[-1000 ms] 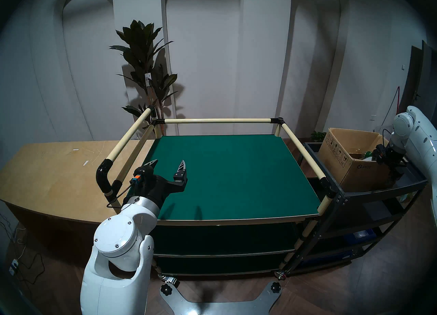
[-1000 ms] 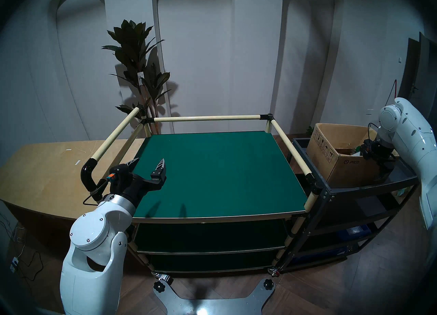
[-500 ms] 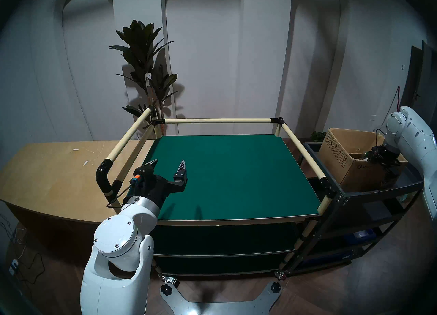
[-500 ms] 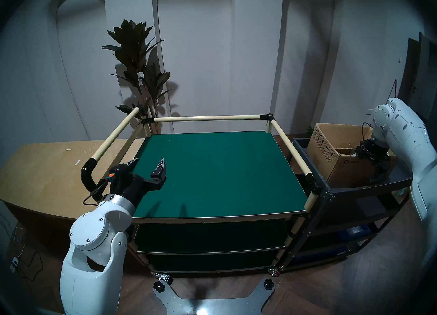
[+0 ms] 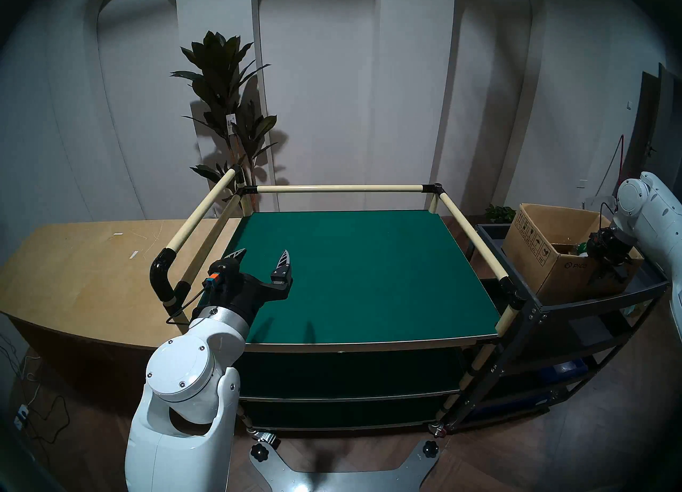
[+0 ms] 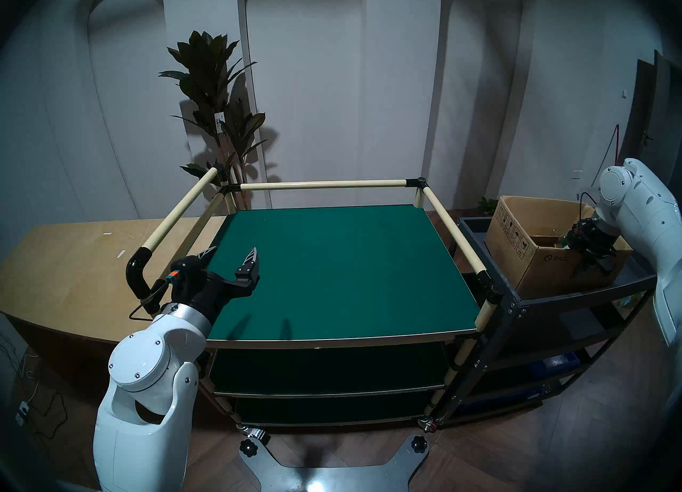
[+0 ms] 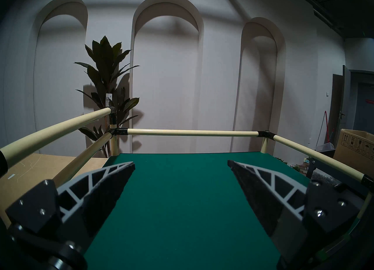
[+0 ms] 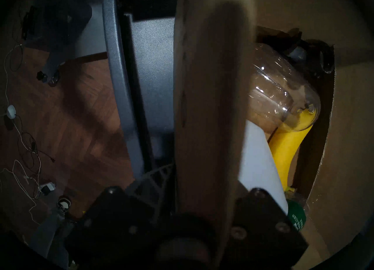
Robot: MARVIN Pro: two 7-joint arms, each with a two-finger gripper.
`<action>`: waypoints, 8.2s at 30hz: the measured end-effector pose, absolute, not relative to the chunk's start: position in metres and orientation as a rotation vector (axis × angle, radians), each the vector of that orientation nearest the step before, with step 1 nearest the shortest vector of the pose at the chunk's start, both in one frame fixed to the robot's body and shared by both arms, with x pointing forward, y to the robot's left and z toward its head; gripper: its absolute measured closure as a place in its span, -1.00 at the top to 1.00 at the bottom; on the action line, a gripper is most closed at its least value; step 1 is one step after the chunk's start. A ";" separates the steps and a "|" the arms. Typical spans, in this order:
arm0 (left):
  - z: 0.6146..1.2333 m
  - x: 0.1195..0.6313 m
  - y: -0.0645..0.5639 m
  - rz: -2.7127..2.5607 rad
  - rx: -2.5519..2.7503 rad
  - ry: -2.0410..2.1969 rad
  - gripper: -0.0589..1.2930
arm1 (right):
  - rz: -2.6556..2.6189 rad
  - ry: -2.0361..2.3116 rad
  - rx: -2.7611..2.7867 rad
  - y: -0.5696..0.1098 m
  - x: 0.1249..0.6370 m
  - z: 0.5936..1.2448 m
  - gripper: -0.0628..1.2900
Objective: Put the storage box onto the shelf
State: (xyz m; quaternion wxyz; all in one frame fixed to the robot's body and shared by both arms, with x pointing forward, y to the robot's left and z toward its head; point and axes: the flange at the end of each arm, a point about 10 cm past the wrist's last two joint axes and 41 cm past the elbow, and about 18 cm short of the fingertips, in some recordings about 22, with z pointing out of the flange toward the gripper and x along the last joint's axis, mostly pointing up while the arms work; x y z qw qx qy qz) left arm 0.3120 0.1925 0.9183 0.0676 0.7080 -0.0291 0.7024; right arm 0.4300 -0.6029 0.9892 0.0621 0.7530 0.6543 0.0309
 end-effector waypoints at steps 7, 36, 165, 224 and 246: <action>0.919 0.312 0.193 2.117 2.133 -0.088 0.95 | 0.115 1.966 2.310 -0.609 0.424 0.992 -0.46; 0.918 0.312 0.193 2.116 2.133 -0.088 0.95 | 0.215 1.944 2.063 -0.600 0.455 1.080 -0.52; 0.919 0.312 0.192 2.117 2.132 -0.088 0.95 | 0.350 2.566 1.749 -0.240 0.519 1.114 -0.61; 0.920 0.312 0.192 2.119 2.130 -0.089 0.95 | 0.076 2.377 2.050 -0.150 0.574 1.057 -0.62; 0.920 0.312 0.192 2.119 2.129 -0.089 0.95 | -0.033 2.390 2.048 -0.160 0.574 1.024 -0.62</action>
